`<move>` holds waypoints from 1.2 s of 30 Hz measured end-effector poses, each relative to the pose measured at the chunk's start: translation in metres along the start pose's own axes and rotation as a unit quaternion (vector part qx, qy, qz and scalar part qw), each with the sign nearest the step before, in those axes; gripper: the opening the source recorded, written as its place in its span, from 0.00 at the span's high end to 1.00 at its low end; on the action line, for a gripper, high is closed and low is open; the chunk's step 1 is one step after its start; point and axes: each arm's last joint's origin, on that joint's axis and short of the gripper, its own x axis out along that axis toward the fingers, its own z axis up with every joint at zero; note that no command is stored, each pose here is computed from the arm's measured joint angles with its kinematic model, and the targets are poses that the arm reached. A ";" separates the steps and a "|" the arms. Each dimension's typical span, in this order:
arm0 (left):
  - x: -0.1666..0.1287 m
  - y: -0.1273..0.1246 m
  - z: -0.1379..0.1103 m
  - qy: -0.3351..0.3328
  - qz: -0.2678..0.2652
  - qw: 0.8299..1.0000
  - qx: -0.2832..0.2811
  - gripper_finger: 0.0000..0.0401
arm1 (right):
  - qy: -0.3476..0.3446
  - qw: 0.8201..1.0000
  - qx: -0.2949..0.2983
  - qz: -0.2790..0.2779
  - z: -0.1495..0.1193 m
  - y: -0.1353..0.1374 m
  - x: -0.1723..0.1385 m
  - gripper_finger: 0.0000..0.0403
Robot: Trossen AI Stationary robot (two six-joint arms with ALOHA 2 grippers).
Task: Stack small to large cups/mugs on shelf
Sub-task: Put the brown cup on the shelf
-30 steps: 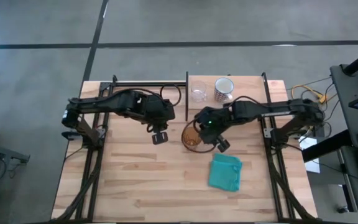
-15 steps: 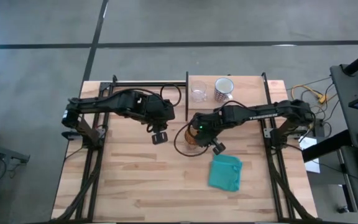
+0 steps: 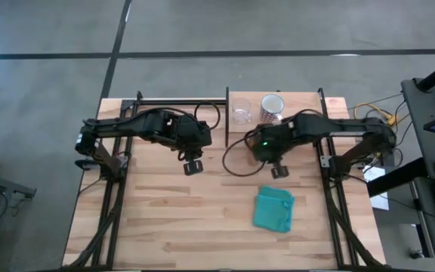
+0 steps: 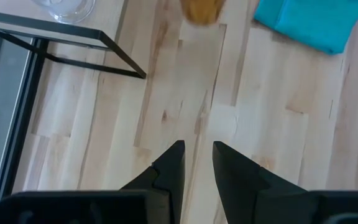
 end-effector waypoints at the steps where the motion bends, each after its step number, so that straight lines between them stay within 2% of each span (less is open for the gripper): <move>1: 0.000 0.000 0.000 -0.001 0.000 1.000 0.000 0.83 | 0.005 1.000 0.011 0.001 -0.003 0.001 -0.009 0.98; 5: 0.000 0.000 0.000 -0.001 0.000 1.000 -0.001 0.83 | 0.040 0.998 0.054 0.003 -0.015 0.003 -0.033 0.98; 9: -0.001 0.000 0.000 -0.002 0.000 1.000 -0.001 0.83 | 0.090 0.989 0.099 -0.055 -0.028 0.003 -0.052 0.98; 13: -0.004 0.001 -0.001 -0.005 -0.001 1.000 -0.002 0.83 | 0.050 0.986 0.142 -0.078 -0.034 0.003 -0.071 0.98; 16: -0.004 0.001 -0.001 -0.006 -0.001 1.000 -0.003 0.83 | 0.024 0.975 0.187 -0.118 -0.041 0.003 -0.083 0.98; 19: -0.004 0.001 -0.001 -0.006 -0.001 1.000 -0.003 0.83 | 0.007 0.967 0.219 -0.132 -0.049 0.003 -0.092 0.98; 24: -0.005 0.001 -0.001 -0.006 -0.001 1.000 -0.003 0.83 | -0.016 0.957 0.270 -0.101 -0.060 0.006 -0.102 0.98; 28: -0.005 0.001 -0.001 -0.006 -0.001 1.000 -0.002 0.83 | -0.019 0.955 0.283 -0.080 -0.062 0.008 -0.103 0.98; 36: -0.005 0.001 -0.001 -0.006 -0.001 1.000 -0.002 0.83 | 0.004 0.948 0.305 -0.088 -0.069 0.002 -0.093 0.98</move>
